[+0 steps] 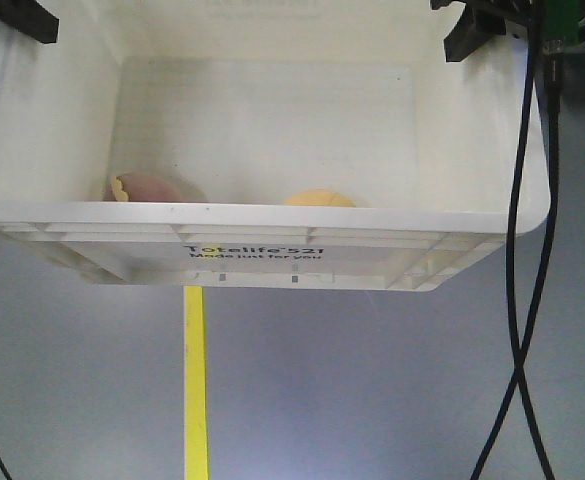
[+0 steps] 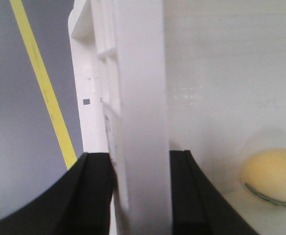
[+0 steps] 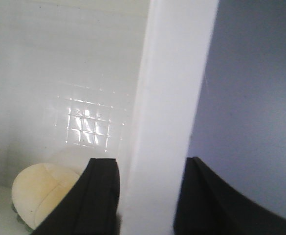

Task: Place moving items into box and shelve
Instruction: 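Keep holding the tote with both grippers as the base keeps driving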

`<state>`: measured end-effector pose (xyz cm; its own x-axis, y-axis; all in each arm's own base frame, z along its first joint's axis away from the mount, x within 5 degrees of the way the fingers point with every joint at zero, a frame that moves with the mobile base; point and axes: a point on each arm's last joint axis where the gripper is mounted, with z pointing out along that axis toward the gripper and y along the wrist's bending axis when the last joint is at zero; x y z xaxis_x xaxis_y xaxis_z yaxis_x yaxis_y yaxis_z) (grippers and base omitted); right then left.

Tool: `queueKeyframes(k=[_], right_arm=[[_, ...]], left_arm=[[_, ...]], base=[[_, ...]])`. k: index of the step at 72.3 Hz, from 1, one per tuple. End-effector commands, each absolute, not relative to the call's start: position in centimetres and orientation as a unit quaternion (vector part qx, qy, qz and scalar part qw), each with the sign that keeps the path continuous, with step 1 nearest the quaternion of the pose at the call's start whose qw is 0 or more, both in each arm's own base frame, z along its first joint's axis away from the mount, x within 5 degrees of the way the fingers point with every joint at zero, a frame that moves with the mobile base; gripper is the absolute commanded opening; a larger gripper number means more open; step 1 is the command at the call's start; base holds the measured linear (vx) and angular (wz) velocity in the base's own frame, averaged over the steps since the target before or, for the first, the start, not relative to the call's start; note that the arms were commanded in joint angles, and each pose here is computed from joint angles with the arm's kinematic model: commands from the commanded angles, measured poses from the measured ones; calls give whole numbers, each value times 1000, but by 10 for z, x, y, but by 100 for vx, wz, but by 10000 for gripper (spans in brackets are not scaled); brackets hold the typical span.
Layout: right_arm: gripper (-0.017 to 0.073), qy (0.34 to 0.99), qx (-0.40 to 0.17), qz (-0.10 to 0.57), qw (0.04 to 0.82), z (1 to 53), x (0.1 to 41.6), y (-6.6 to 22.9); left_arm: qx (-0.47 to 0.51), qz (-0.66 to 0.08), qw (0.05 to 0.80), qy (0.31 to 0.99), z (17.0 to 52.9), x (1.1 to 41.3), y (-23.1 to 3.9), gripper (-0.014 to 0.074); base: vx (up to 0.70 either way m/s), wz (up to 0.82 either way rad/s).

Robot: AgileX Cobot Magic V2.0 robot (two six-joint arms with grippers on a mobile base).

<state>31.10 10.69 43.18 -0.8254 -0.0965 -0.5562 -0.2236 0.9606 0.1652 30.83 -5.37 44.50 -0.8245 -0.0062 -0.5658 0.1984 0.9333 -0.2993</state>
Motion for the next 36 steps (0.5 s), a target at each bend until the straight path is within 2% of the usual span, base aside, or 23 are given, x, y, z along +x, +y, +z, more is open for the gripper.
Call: queueKeyframes(k=[1, 36], right_arm=[[-4, 916, -114, 256, 287, 464, 281, 133], [-4, 916, -114, 256, 287, 464, 281, 133]], left_arm=[[90, -364, 340, 862, 493, 278, -92, 0], [90, -364, 340, 862, 493, 278, -92, 0]], base=[[49, 38], [52, 33]])
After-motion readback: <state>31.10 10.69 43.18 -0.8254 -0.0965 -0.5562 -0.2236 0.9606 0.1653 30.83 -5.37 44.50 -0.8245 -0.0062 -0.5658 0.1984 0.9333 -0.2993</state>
